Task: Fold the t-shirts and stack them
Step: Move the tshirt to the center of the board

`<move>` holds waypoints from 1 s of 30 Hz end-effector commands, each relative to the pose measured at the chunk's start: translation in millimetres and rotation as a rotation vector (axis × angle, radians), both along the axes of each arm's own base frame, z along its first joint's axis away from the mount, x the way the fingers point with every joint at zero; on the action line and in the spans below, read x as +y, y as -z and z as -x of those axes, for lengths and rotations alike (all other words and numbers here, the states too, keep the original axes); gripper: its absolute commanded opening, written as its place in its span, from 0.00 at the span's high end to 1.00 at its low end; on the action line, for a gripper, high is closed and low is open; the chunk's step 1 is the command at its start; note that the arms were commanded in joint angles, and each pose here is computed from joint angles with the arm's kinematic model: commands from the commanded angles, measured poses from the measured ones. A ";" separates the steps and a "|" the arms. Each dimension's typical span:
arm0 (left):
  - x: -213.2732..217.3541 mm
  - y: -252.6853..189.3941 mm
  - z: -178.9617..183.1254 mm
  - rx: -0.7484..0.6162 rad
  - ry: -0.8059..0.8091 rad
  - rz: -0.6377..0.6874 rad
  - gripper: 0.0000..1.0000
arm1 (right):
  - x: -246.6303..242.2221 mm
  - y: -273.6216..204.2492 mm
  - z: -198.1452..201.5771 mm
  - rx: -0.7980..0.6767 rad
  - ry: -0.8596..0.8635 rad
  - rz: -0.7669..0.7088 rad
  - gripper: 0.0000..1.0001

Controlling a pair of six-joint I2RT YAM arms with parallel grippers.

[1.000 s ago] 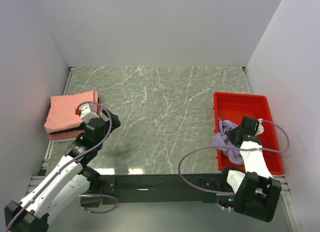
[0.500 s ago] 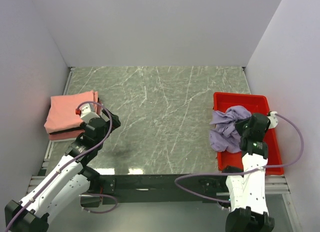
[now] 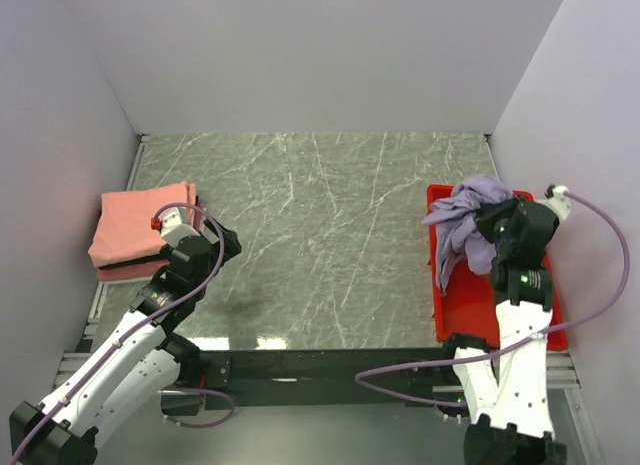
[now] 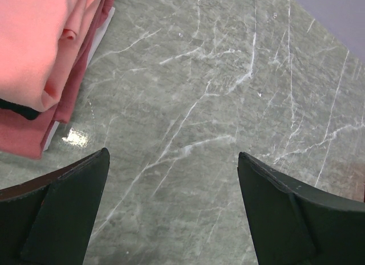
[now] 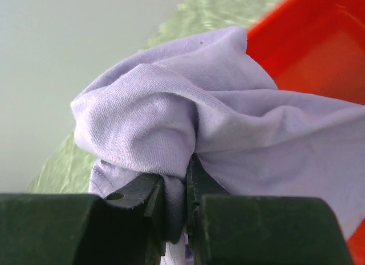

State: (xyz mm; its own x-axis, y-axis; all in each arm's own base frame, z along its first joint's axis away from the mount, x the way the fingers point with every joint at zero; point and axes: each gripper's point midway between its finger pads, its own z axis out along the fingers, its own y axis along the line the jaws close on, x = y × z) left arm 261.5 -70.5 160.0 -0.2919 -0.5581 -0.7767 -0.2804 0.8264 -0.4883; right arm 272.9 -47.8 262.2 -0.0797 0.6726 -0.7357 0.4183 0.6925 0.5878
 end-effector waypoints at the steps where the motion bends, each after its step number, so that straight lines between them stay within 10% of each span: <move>1: -3.5 -23.8 -6.1 -0.062 -0.006 0.041 0.00 | 18.6 -78.6 -21.2 -0.186 -0.081 0.088 1.00; 9: -1.2 -22.9 -5.6 -0.058 -0.016 0.033 0.01 | 155.2 -131.7 -64.6 -0.236 -0.516 0.178 1.00; 20: 0.0 -20.6 -5.9 -0.050 -0.023 0.027 0.00 | 318.1 -67.3 -55.9 -0.104 -1.169 0.269 0.99; 22: 0.0 -19.8 -6.0 -0.049 -0.024 0.026 0.01 | 318.1 -39.2 -60.3 -0.021 -1.160 0.272 0.76; 24: 0.4 -19.3 -6.2 -0.046 -0.028 0.027 0.01 | 306.3 -8.5 -66.0 0.077 -1.092 0.290 0.26; 25: 0.1 -18.9 -6.2 -0.044 -0.027 0.027 0.01 | 300.7 -0.1 -67.8 0.107 -1.062 0.298 0.17; 30: -1.1 -14.8 -7.9 -0.021 -0.030 0.022 0.01 | 278.6 18.7 -64.7 0.158 -0.974 0.338 0.14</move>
